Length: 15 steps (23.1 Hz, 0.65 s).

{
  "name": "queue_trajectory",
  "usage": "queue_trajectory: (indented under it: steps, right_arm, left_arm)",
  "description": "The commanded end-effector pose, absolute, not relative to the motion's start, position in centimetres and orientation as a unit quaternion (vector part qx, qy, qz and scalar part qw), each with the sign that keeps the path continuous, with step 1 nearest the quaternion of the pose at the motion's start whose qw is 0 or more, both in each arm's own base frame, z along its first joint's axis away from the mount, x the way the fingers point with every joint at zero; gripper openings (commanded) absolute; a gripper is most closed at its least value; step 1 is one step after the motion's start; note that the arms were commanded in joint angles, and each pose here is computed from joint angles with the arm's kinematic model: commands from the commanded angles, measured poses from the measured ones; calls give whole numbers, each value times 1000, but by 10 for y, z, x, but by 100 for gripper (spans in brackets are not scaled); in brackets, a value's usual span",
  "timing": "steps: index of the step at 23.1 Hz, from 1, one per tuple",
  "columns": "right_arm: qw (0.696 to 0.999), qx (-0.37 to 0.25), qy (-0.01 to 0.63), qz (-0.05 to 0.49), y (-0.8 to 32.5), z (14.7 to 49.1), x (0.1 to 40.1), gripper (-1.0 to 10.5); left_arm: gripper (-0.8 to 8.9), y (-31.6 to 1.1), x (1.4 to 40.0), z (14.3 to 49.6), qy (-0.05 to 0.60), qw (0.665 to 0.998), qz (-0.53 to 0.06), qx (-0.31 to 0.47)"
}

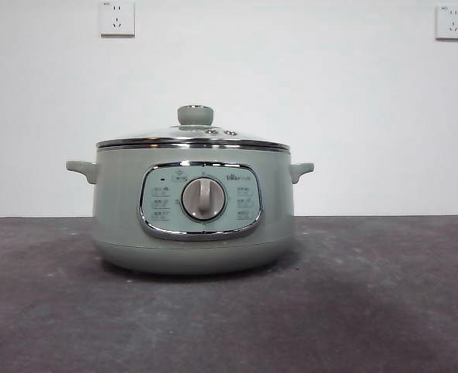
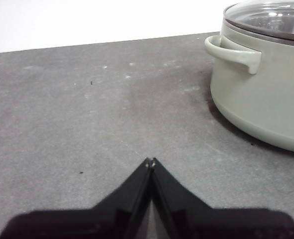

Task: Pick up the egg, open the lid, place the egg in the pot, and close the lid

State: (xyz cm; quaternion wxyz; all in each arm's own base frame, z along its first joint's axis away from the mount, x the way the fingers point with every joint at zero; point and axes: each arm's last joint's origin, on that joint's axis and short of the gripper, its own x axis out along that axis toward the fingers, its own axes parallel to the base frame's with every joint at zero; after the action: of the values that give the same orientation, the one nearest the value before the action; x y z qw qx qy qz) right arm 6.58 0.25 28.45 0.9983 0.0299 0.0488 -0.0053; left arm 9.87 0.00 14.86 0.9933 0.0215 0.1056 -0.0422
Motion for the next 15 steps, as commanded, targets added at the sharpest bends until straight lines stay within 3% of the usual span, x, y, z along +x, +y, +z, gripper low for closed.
queue_trajectory:
  steps: [1, 7, 15]
  right_arm:
    - [999, 24, 36, -24, 0, 248, 76, 3]
    - [999, 29, 30, -31, -1, 192, 89, 3]
    - [995, 33, 88, -33, 0, 150, 96, 3]
  left_arm:
    - [-4, 0, 99, 145, 109, 993, -39, 17]
    - [-4, 0, 99, 145, 109, 993, -39, 17]
    - [-4, 0, 99, 145, 109, 993, -39, 16]
